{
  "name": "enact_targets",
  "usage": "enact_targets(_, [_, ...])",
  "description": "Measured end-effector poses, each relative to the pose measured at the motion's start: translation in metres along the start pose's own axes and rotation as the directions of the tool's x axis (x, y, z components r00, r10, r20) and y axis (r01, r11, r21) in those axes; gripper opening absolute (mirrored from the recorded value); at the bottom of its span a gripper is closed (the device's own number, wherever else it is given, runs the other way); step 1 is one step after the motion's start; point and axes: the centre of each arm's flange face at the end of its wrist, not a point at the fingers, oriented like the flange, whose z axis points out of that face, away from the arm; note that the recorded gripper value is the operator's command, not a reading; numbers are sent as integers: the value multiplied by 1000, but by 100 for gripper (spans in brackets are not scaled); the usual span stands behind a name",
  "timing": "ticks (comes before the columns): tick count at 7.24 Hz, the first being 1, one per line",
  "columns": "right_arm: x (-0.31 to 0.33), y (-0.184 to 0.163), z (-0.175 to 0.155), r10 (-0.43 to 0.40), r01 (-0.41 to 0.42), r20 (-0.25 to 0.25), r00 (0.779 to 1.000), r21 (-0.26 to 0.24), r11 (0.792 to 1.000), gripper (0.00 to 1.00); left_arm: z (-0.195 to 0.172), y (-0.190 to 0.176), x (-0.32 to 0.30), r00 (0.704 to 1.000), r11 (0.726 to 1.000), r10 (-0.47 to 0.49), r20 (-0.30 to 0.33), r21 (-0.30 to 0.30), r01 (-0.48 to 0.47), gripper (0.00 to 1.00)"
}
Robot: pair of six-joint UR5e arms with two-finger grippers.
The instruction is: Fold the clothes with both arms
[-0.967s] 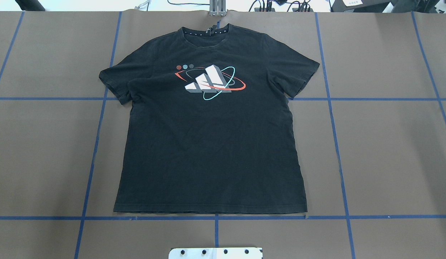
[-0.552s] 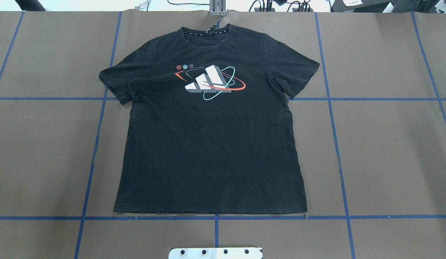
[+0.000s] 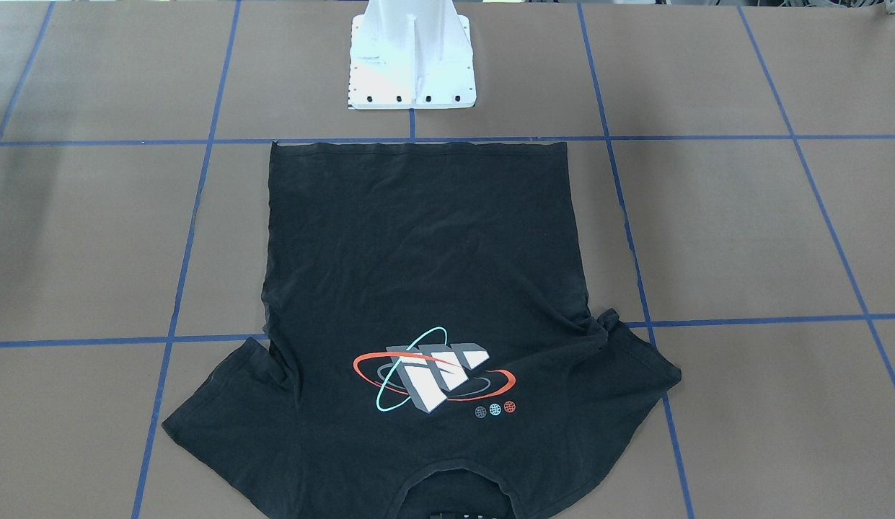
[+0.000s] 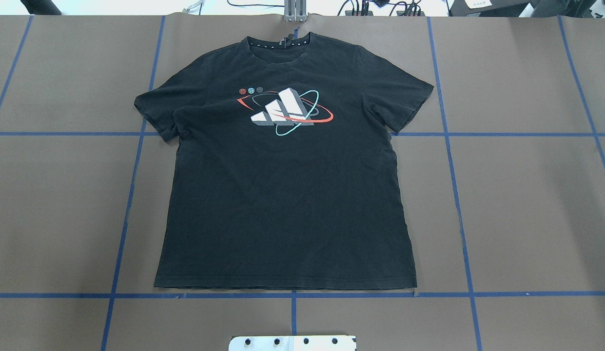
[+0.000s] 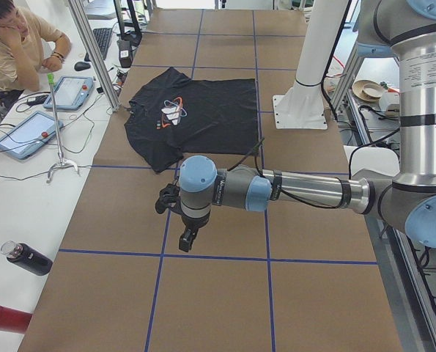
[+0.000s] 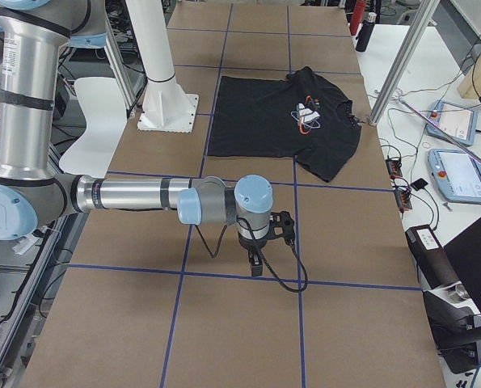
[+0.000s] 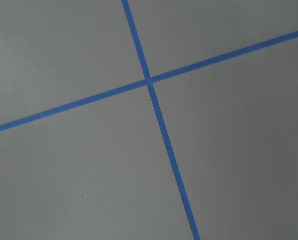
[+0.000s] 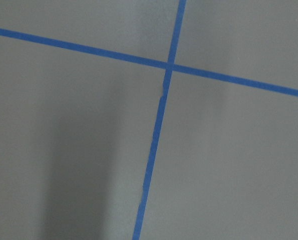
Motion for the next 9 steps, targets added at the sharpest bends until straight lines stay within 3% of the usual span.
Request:
enact_targets(2, [-13, -27, -17, -135, 137, -25, 991, 154, 978, 100, -14, -19, 8, 991, 982, 122, 46, 136, -128, 100])
enact_targets(3, [-17, -50, -23, -172, 176, -35, 984, 205, 963, 100, -22, -35, 13, 985, 968, 159, 62, 185, -167, 100])
enact_targets(5, [-17, -99, -27, -135, 136, -19, 991, 245, 960, 100, -45, -98, 23, 964, 924, 244, 103, 277, -263, 100])
enact_targets(7, [-27, -147, -31, -111, 107, -1, 994, 264, 959, 100, -40, -166, 20, 945, 879, 304, 122, 347, -328, 100])
enact_targets(9, [-96, -205, -16, -48, 33, 52, 998, 251, 967, 100, -10, -204, 43, 964, 868, 259, 53, 425, -257, 100])
